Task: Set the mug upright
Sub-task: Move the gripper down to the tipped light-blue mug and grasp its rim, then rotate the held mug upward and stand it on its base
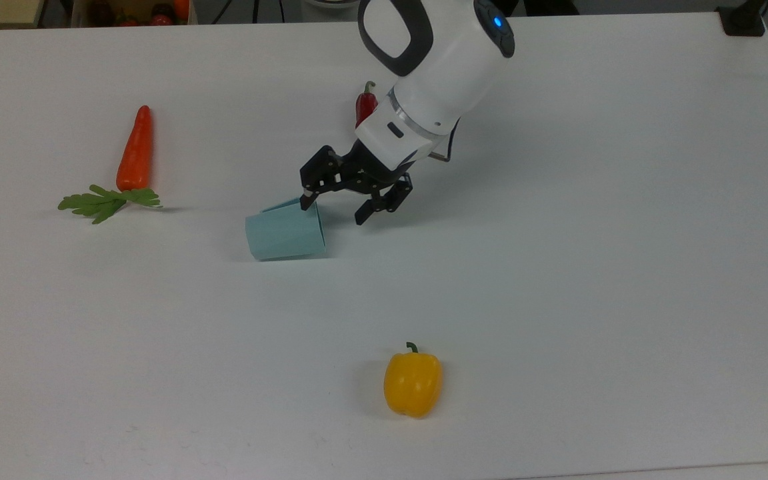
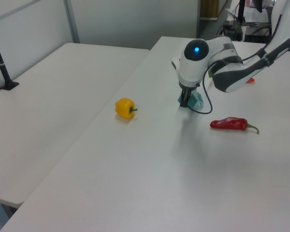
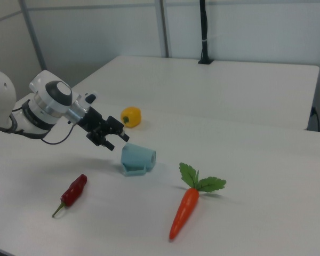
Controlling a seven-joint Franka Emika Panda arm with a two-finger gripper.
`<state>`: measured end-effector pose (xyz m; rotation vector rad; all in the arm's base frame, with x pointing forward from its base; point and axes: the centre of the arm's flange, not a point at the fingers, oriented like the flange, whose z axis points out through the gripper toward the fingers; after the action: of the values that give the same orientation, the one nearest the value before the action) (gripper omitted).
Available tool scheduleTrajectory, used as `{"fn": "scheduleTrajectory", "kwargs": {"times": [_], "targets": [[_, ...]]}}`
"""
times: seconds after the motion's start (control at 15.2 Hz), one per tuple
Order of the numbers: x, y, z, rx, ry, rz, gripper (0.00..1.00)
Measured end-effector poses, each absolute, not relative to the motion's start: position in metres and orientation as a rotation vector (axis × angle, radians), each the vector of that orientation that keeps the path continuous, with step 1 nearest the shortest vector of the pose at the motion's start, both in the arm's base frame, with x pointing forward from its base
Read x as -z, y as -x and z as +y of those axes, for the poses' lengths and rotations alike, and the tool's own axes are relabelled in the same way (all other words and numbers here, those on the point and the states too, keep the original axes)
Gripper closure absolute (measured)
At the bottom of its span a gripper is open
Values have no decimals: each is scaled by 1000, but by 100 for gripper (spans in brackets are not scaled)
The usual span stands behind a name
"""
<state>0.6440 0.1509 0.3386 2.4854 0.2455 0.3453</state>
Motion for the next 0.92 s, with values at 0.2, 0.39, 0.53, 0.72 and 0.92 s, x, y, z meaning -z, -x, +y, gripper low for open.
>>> {"fn": "scheduleTrajectory", "kwargs": {"times": [0.2, 0.39, 0.53, 0.72, 0.92], "targets": [[-328, -647, 130, -346, -2444, 269, 0], [-320, -651, 110, -342, -2418, 277, 4], [-314, -650, 101, -330, -2391, 293, 11], [-308, -648, 92, -320, -2362, 314, 45], [-315, -649, 90, -332, -2358, 306, 65]]}}
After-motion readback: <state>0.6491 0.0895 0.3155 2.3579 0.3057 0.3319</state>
